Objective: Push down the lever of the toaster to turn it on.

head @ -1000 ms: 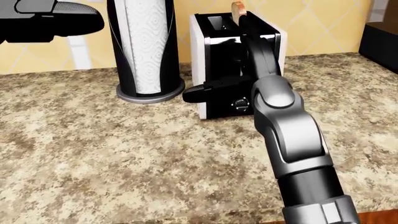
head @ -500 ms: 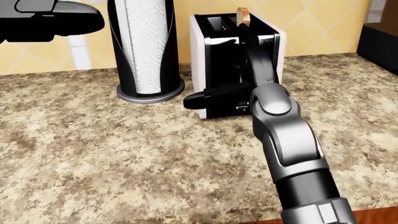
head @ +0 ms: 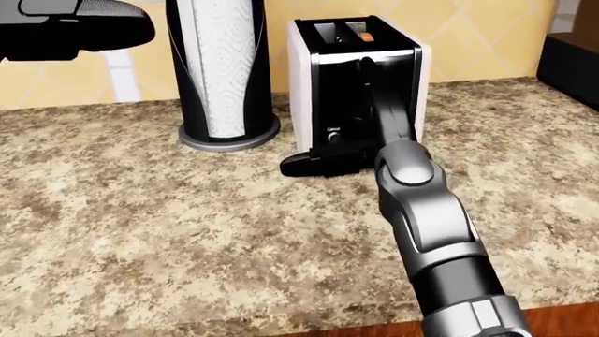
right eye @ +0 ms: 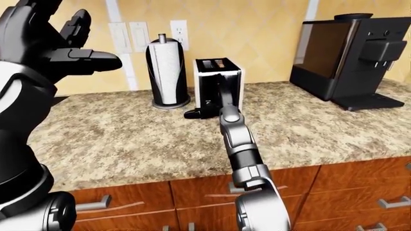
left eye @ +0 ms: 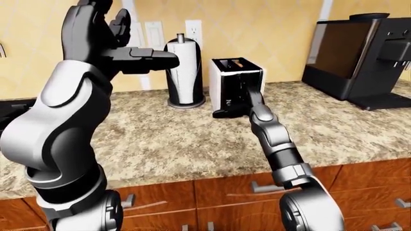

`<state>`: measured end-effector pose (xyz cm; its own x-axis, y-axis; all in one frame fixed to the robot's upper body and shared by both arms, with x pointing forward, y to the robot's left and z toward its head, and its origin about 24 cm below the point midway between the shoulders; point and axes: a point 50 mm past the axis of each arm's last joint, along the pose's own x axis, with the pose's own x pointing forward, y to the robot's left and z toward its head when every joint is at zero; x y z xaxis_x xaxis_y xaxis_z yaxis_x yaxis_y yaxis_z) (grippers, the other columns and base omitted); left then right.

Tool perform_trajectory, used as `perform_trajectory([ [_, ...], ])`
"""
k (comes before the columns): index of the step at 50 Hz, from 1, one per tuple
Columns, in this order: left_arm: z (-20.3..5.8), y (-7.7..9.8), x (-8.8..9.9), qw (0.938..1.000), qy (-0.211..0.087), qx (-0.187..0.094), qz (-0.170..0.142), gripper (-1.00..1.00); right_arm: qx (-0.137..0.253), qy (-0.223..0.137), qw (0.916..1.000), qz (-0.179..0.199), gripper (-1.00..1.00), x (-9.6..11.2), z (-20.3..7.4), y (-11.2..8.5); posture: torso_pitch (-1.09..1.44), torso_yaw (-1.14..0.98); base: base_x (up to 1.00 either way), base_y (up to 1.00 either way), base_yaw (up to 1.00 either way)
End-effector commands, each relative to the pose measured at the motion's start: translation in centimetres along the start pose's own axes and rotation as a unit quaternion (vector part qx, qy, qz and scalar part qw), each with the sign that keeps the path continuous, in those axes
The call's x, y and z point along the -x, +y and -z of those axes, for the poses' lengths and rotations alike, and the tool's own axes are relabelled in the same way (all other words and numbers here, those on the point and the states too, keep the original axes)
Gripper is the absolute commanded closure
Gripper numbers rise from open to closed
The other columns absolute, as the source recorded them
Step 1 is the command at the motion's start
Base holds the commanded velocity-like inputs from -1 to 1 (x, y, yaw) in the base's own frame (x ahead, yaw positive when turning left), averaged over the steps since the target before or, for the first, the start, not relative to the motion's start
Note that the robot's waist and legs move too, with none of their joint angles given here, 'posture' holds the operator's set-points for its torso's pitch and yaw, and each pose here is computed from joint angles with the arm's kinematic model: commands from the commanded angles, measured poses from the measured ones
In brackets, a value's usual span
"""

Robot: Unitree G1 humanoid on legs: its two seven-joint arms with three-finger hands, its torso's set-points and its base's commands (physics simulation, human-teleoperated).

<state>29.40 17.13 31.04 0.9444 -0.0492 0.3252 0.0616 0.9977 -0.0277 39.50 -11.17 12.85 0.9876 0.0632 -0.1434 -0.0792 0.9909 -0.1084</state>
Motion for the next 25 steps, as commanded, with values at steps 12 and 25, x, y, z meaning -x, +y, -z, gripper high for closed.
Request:
perform_trajectory([
  [12, -1.4, 0.0, 0.0, 0.9994, -0.035, 0.001, -0.001, -1.0, -0.003, -0.003, 0.9999, 0.011, -1.0, -0.6, -0.2, -0.5, -0.43, 0.0, 0.0, 0.0, 0.0],
  [25, -1.5, 0.0, 0.0, 0.9993, -0.037, 0.001, -0.002, -1.0, -0.003, 0.006, 0.9999, 0.016, -1.0, -0.9, 0.1, -0.7, -0.43, 0.0, 0.0, 0.0, 0.0],
])
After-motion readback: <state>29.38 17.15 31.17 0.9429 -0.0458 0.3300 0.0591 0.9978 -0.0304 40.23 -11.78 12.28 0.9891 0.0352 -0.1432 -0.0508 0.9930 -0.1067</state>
